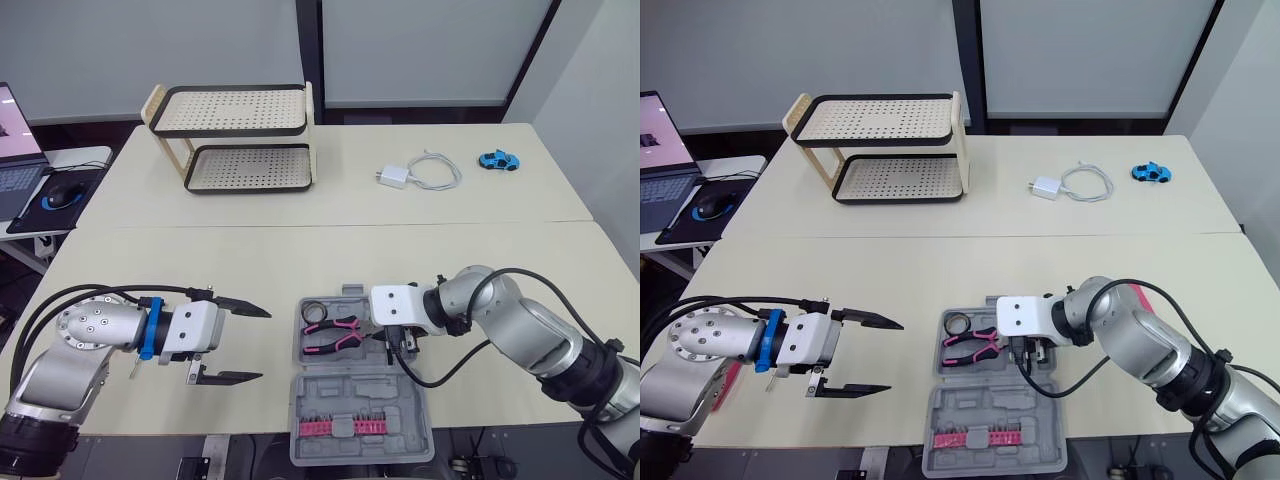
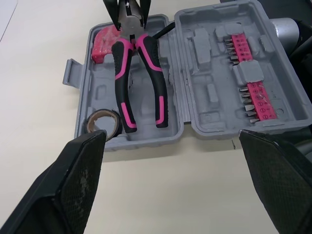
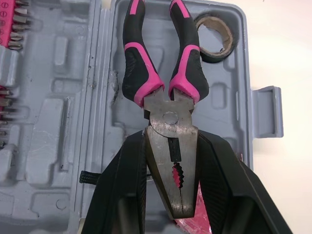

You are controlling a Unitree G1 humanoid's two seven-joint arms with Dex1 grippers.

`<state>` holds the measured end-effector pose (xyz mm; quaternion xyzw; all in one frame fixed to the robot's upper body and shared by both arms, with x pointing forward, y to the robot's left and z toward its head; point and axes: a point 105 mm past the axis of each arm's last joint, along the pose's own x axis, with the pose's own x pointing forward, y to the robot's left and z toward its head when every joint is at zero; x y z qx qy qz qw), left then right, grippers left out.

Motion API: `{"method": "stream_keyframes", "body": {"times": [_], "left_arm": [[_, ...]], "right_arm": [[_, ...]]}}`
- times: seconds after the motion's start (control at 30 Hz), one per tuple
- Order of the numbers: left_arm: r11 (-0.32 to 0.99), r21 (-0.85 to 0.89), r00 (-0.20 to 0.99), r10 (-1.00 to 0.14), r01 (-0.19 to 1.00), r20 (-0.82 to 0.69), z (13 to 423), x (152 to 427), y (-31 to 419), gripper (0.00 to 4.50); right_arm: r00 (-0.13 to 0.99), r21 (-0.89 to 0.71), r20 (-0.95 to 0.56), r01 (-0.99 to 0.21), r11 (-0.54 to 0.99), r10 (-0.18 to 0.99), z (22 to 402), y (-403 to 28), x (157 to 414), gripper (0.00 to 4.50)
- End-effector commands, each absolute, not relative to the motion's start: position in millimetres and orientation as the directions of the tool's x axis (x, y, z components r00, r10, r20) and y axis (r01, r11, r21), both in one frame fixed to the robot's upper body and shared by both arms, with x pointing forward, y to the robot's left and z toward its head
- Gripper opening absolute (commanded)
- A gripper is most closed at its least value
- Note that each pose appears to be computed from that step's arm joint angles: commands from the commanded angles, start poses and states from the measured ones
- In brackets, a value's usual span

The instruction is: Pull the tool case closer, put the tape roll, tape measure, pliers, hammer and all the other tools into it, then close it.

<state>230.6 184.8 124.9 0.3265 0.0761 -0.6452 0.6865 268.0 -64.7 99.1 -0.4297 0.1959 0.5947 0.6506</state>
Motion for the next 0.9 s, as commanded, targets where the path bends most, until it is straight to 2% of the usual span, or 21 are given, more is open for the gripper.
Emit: {"method": "stream_keyframes", "body": {"times": [0.03, 0.9], "left_arm": [[-0.067, 0.369, 0.149, -0.836, 0.927, -0.527, 130, 230, 181, 4.5], [-0.083, 0.358, 0.134, -0.831, 0.93, -0.54, 127, 224, 173, 4.5]], "right_arm": [[0.218, -0.348, -0.755, -0.933, -0.095, 0.619, 101, -61, 267, 1.16], [0.201, -0.317, -0.754, -0.945, -0.079, 0.626, 80, -56, 265, 1.16]]}}
